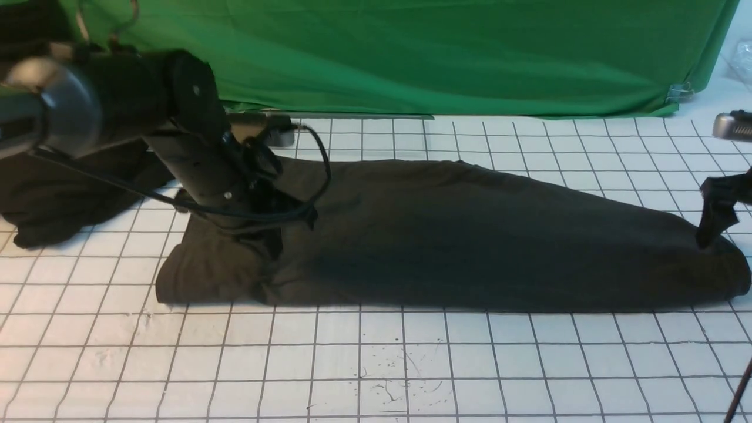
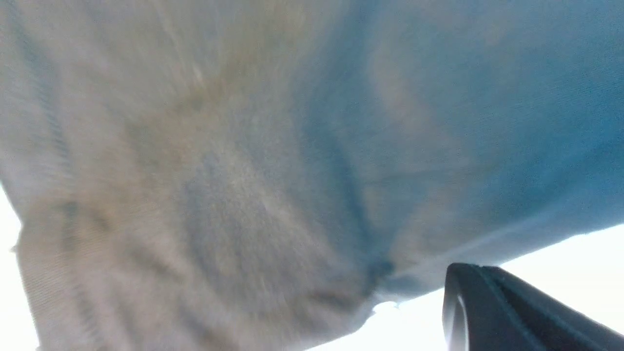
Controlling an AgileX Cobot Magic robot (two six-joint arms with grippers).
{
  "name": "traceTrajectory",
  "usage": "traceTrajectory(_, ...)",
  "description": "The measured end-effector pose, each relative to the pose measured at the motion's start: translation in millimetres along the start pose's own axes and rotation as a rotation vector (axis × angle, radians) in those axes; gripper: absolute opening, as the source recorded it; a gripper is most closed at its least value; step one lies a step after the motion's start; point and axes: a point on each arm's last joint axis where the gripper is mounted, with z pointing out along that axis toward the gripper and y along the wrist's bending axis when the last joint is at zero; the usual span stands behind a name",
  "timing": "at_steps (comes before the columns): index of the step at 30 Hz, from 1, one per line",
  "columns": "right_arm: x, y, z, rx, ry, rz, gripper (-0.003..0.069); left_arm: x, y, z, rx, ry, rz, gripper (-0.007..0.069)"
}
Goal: Fold a long-sleeved shirt over a white checkered tablecloth.
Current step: 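Pull the folded dark garment lengthwise by its ends to straighten it flat on the table, then fold the right end of the dark garment over onto its left end with the right gripper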
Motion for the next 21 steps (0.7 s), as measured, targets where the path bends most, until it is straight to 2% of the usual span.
traceTrajectory(5, 2, -1, 31, 0.002, 0.024, 0.004, 0.0686, 1, -5, -38, 0.001, -0.077, 0.014, 0.0001)
traceTrajectory(8, 1, -2, 39, 0.002, 0.035, 0.006, 0.0639, 4, -7, -61, -0.003, -0.124, 0.025, 0.0001)
traceTrajectory(10, 1, -1, 40, -0.005, 0.035, 0.006, 0.0538, 7, -8, -76, -0.011, -0.152, 0.037, 0.0001)
traceTrajectory(11, 1, -1, 40, -0.005, 0.035, 0.006, 0.0526, 7, -8, -77, -0.012, -0.156, 0.038, 0.0001)
traceTrajectory(13, 1, 1, 40, -0.016, 0.036, -0.030, 0.0294, 11, -9, -96, -0.024, -0.190, 0.052, 0.0001)
traceTrajectory(14, 1, 2, 40, -0.017, 0.039, -0.035, 0.0252, 12, -9, -97, -0.028, -0.192, 0.055, 0.0001)
traceTrajectory(15, 2, 3, 40, -0.025, 0.042, -0.048, 0.0143, 14, -9, -104, -0.040, -0.200, 0.064, 0.0001)
traceTrajectory(16, 2, 3, 40, -0.028, 0.043, -0.056, 0.0089, 16, -9, -109, -0.047, -0.205, 0.070, 0.0001)
traceTrajectory(17, 2, 2, 40, -0.028, 0.044, -0.060, 0.0060, 18, -8, -113, -0.058, -0.206, 0.075, 0.0001)
traceTrajectory(21, 2, -20, 27, 0.003, 0.020, -0.009, 0.0034, 26, -4, -128, -0.124, -0.197, 0.067, 0.0001)
